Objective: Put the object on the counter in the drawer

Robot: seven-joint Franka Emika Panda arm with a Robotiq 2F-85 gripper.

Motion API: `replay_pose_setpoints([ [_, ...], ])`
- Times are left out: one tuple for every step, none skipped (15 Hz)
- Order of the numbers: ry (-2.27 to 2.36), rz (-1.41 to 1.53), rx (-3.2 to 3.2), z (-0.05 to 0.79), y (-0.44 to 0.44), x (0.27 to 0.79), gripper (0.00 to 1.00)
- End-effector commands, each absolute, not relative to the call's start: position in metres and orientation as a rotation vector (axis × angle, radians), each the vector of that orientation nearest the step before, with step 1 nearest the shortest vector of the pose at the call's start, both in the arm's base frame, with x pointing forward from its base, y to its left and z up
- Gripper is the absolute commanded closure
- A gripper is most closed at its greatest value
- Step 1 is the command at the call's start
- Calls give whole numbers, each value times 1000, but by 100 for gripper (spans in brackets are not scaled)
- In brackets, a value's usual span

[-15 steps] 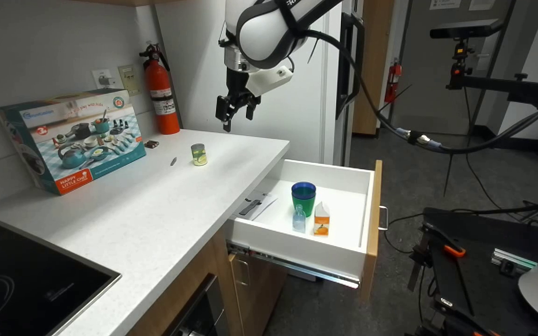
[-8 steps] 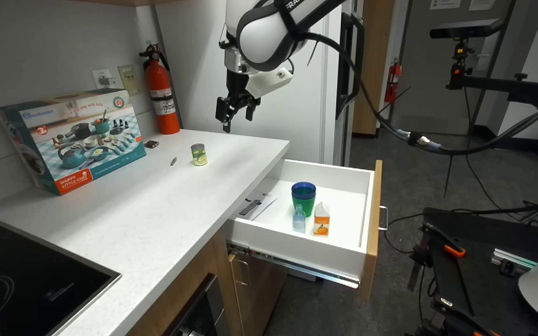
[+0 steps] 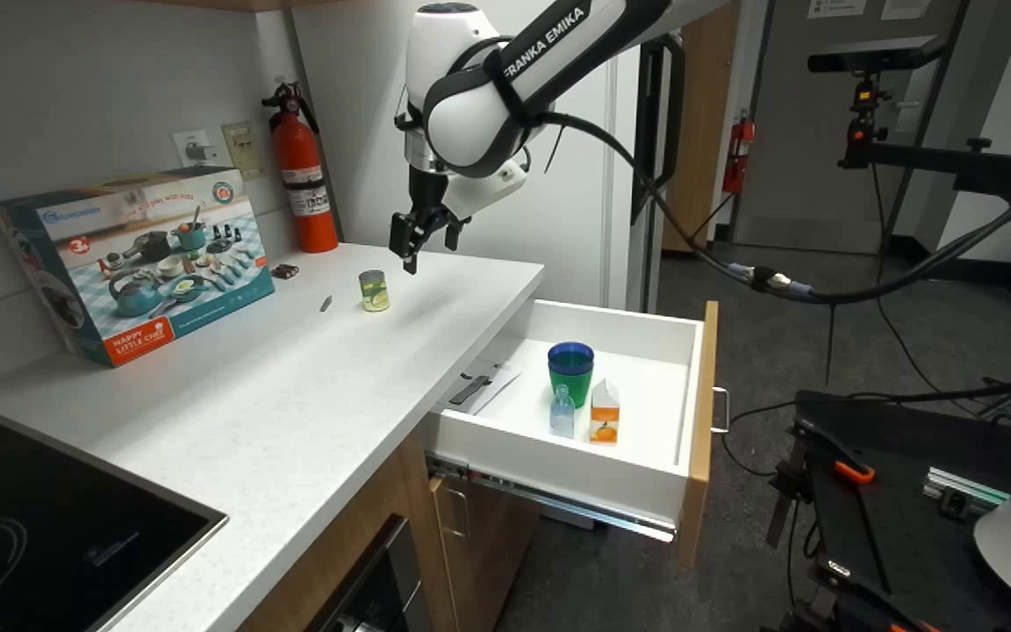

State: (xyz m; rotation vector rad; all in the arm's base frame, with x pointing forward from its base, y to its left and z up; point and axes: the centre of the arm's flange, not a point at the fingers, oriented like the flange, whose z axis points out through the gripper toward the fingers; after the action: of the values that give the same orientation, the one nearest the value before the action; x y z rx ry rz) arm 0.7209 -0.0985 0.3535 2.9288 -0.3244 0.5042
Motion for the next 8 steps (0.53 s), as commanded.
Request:
replay_pose_setpoints([
  [-297,585,2916,344,-102,767,0],
  [-288,603,2908,341,-99,775,0],
  [-279,622,2906,339,-97,783,0],
  [-270,637,2905,337,-94,789,0],
  [-257,647,2900,335,-90,797,0],
  [-248,652,2895,332,-87,802,0],
  [-239,657,2889,329,-84,808,0],
  [-234,660,2883,325,-82,812,0],
])
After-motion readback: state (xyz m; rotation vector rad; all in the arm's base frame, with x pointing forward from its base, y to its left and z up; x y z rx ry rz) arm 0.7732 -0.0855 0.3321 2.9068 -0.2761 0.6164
